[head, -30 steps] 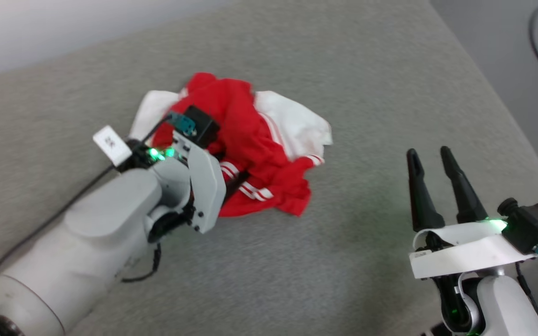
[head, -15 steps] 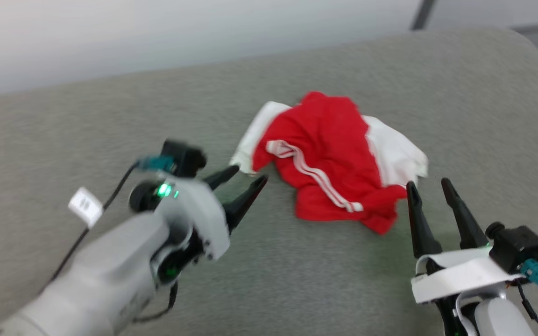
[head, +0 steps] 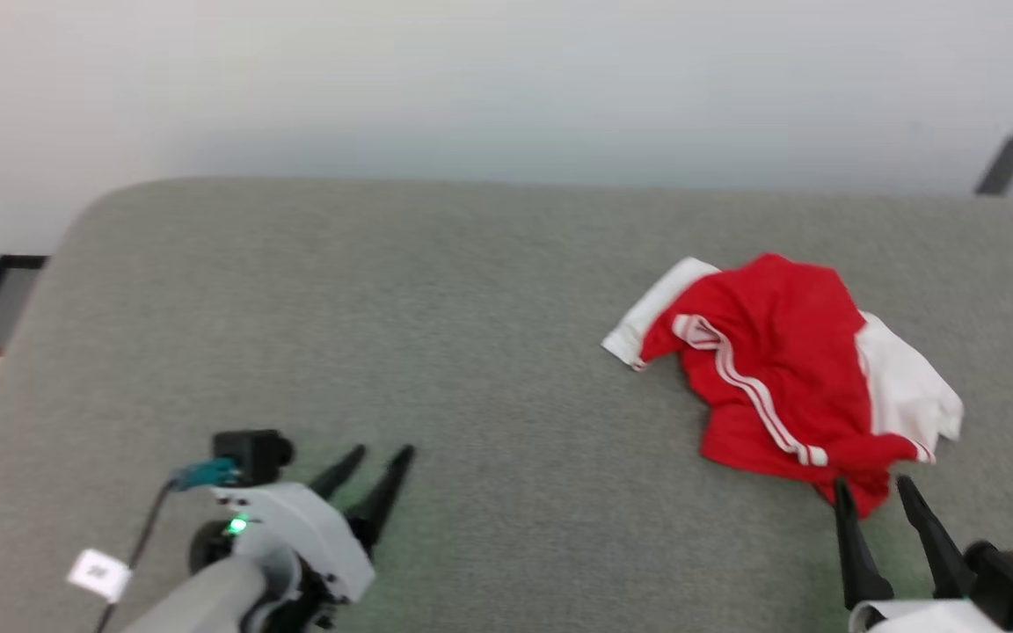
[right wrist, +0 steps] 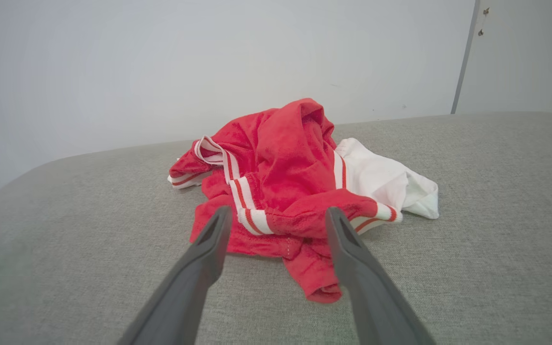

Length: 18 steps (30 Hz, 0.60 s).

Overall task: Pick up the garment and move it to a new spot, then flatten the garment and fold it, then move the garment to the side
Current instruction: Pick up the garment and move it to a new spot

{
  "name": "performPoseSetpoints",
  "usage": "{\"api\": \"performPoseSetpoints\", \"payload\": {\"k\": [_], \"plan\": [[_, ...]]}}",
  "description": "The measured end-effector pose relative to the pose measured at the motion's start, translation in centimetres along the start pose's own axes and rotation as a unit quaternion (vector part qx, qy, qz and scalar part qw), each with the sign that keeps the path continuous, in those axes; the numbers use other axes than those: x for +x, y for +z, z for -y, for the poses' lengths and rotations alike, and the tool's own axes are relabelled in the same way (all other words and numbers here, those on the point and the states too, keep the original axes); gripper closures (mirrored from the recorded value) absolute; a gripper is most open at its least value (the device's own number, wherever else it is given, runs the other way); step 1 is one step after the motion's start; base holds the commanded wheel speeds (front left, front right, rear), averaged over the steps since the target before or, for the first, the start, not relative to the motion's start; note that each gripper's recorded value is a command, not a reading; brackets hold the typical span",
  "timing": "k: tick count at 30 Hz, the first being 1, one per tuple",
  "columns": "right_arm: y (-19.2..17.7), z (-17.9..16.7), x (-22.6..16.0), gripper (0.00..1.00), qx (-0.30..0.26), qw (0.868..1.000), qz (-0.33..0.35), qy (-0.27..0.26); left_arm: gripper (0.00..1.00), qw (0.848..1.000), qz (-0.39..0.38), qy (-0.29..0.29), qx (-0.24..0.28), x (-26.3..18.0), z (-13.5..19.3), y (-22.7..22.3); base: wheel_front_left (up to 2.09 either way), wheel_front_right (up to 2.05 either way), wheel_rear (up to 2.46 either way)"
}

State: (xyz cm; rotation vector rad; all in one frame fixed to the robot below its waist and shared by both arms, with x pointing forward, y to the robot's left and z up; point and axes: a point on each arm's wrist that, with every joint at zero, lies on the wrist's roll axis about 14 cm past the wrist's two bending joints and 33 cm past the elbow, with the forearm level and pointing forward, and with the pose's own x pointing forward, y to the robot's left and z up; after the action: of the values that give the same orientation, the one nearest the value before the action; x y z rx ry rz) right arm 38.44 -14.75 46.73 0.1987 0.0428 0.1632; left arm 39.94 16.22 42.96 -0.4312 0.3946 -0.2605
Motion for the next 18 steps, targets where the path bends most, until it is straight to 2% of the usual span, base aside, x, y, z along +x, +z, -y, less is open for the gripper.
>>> {"api": "performPoseSetpoints", "payload": {"k": [4,6,12,18], "plan": [[0.7,-0.8,-0.5,0.00,-0.001,1.000,0.009,0.013,0.00,0.995,0.083,0.062,0.005,-4.2,-3.6,3.3,0.00,0.00,0.00],[1.5,-1.0,-0.6,0.00,-0.005,1.000,0.020,0.018,0.00,0.991,0.111,0.078,-0.001,-5.9,-4.1,3.7,0.00,0.00,0.00],[3.6,-1.0,-0.9,0.00,-0.019,0.998,0.046,0.025,0.00,0.979,0.164,0.114,0.049,-10.1,-4.3,3.8,0.00,0.00,0.00],[5.0,-0.7,-1.3,0.00,-0.018,0.997,0.065,0.021,0.00,0.962,0.211,0.132,0.110,-12.2,-3.7,5.3,0.00,0.00,0.00]]}}
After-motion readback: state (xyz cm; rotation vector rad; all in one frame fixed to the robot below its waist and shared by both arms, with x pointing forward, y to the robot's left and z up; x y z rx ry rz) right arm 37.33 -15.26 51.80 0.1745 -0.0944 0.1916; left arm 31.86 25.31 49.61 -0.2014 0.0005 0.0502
